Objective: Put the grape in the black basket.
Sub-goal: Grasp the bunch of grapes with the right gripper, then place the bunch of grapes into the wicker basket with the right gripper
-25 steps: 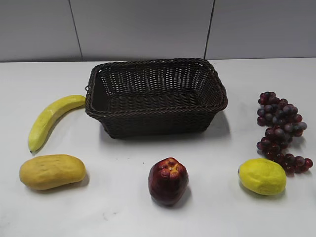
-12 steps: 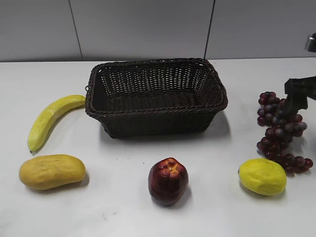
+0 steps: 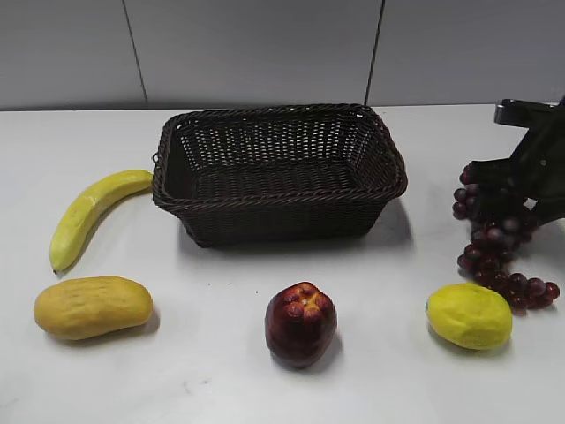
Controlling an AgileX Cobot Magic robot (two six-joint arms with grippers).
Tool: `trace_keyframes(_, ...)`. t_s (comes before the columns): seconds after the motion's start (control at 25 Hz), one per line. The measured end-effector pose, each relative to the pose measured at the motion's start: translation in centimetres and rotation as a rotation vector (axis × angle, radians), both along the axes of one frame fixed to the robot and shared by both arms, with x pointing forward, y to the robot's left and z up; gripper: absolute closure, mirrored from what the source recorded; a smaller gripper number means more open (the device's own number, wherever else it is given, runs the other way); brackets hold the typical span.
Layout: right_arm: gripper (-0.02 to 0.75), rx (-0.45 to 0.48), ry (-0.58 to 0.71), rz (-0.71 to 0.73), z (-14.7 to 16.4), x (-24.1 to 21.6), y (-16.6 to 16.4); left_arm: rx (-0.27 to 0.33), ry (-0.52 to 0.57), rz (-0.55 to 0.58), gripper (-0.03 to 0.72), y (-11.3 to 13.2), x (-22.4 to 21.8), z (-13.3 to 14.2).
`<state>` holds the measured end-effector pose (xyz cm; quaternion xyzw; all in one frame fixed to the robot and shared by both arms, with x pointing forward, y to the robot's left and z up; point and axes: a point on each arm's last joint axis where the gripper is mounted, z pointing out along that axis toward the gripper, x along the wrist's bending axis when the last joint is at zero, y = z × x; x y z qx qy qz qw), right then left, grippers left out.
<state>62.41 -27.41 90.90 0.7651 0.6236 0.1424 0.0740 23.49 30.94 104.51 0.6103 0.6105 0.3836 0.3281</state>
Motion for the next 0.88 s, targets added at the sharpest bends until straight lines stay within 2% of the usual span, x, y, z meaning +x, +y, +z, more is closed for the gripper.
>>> trace_keyframes(0.2, 0.123, 0.002, 0.005, -0.003, -0.7, 1.2, 0.1, 0.000, 0.000, 0.000, 0.471, 0.0, 0.0, 0.0)
trace_keyframes(0.36, 0.178, 0.001, 0.028, -0.002, -1.6, 1.4, 0.1, 0.000, 0.000, 0.000, 0.471, 0.0, 0.0, 0.0)
trace_keyframes(0.48, 0.256, 0.000, 0.031, -0.001, -1.7, 1.4, 0.1, 0.000, 0.000, 0.000, 0.471, 0.0, 0.0, 0.0)
trace_keyframes(0.56, 0.351, -0.004, 0.028, 0.003, -1.5, 1.6, 0.1, 0.000, 0.000, 0.000, 0.471, 0.0, 0.0, 0.0)
trace_keyframes(0.6, 0.384, -0.004, 0.025, 0.003, -1.3, 1.8, 0.1, 0.000, 0.000, 0.000, 0.471, 0.0, 0.0, 0.0)
trace_keyframes(0.72, 0.389, -0.011, -0.001, 0.014, -0.3, 2.5, 0.1, 0.000, 0.000, 0.000, 0.471, 0.0, 0.0, 0.0)
trace_keyframes(0.88, 0.400, -0.065, -0.078, 0.064, 3.4, 4.1, -0.2, 0.000, 0.000, 0.000, 0.471, 0.0, 0.0, 0.0)
